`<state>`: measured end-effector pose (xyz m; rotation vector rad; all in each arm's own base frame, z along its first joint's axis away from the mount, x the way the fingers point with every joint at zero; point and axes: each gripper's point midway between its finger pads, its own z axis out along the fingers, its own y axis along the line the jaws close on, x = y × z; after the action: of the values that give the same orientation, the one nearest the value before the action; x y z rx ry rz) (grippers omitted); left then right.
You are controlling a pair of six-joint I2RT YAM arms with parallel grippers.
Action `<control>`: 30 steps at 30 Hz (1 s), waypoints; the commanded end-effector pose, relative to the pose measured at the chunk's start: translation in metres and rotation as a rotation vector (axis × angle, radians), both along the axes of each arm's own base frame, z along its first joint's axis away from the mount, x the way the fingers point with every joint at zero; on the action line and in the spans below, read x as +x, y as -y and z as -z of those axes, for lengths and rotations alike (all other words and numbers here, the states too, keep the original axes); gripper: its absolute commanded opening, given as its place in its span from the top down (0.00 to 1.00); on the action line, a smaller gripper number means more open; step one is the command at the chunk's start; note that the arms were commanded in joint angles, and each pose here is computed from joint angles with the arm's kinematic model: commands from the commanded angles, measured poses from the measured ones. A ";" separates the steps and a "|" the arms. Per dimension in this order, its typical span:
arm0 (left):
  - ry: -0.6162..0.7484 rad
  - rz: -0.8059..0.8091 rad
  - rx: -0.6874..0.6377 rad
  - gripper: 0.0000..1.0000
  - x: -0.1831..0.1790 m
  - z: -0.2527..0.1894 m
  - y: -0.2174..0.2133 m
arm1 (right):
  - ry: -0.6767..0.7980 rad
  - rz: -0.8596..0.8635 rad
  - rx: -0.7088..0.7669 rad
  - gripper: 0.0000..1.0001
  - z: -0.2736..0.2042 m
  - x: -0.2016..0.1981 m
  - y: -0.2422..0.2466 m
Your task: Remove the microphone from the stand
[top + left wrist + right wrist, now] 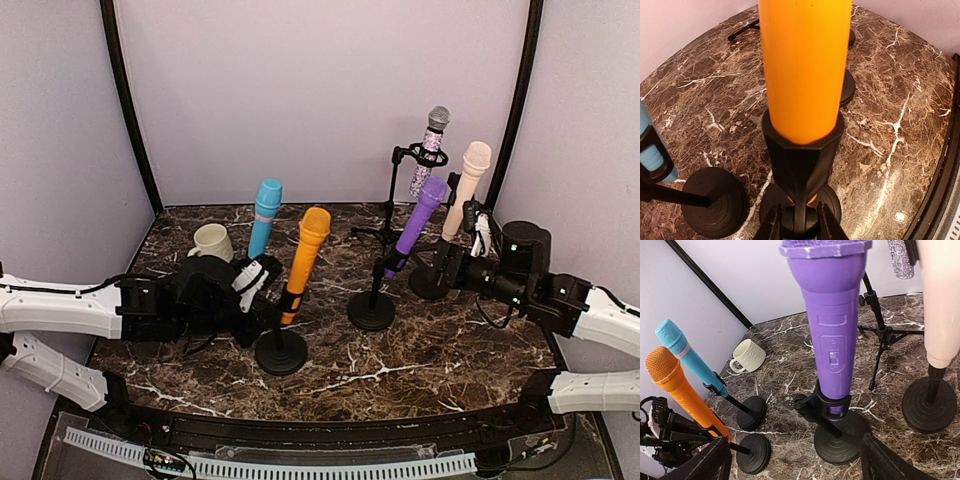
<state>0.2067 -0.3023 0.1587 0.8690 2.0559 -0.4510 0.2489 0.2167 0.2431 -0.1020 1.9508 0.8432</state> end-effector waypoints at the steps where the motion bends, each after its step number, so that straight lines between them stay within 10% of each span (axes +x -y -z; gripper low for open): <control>1: 0.021 0.125 -0.092 0.95 -0.011 -0.025 0.028 | 0.033 -0.096 0.040 0.10 -0.029 -0.014 -0.011; 14: 0.104 0.222 -0.198 1.00 -0.001 -0.059 0.085 | 0.127 -0.347 0.162 0.02 -0.097 -0.046 -0.057; 30: 0.089 0.243 -0.155 1.00 -0.003 -0.049 0.092 | 0.120 -0.223 0.098 0.05 -0.091 -0.017 -0.101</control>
<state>0.2023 -0.3780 0.1622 1.0794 1.9379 -0.5947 0.2228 0.3167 0.3102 -0.3718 1.8868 1.0696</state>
